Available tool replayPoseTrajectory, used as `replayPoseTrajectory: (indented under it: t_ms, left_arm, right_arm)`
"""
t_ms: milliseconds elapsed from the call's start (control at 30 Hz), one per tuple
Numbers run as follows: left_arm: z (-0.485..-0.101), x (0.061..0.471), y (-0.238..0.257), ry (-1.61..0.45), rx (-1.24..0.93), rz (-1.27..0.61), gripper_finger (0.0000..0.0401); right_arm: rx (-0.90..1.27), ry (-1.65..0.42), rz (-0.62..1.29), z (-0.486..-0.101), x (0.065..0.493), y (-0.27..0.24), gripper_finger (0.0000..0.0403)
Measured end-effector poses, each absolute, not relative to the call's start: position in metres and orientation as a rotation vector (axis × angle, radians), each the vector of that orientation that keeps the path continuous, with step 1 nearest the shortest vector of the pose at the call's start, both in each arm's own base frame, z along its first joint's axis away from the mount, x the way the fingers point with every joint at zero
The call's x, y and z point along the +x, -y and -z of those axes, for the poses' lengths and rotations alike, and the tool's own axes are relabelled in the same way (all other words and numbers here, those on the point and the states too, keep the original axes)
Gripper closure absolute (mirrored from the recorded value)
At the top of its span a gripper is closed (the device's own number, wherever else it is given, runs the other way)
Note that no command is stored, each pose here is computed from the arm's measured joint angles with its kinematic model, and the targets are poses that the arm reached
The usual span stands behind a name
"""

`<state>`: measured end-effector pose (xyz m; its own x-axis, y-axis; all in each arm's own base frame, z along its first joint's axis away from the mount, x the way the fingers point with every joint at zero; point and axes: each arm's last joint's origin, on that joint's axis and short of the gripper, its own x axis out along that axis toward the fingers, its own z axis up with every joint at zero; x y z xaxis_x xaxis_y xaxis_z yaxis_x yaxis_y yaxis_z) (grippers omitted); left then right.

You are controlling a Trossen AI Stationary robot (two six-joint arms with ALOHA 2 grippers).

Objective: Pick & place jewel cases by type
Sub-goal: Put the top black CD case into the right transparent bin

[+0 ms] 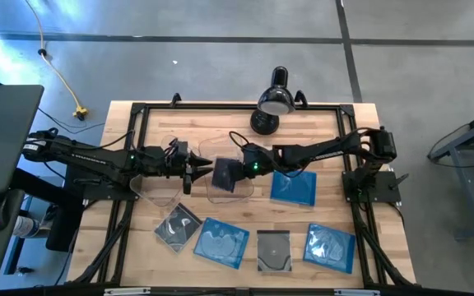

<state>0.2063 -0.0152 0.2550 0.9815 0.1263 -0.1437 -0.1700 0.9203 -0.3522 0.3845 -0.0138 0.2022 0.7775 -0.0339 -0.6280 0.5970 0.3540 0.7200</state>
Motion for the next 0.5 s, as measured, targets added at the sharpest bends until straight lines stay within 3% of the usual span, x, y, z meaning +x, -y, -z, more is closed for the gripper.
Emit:
replayPoseTrajectory:
  t_ms: [500]
  left_arm:
    - [-0.2552,0.2064,0.0152,-0.118,-0.372,-0.152,0.027]
  right_arm:
    - [1.117,-0.606,0.425,-0.2006,0.3831,0.0167,0.0347]
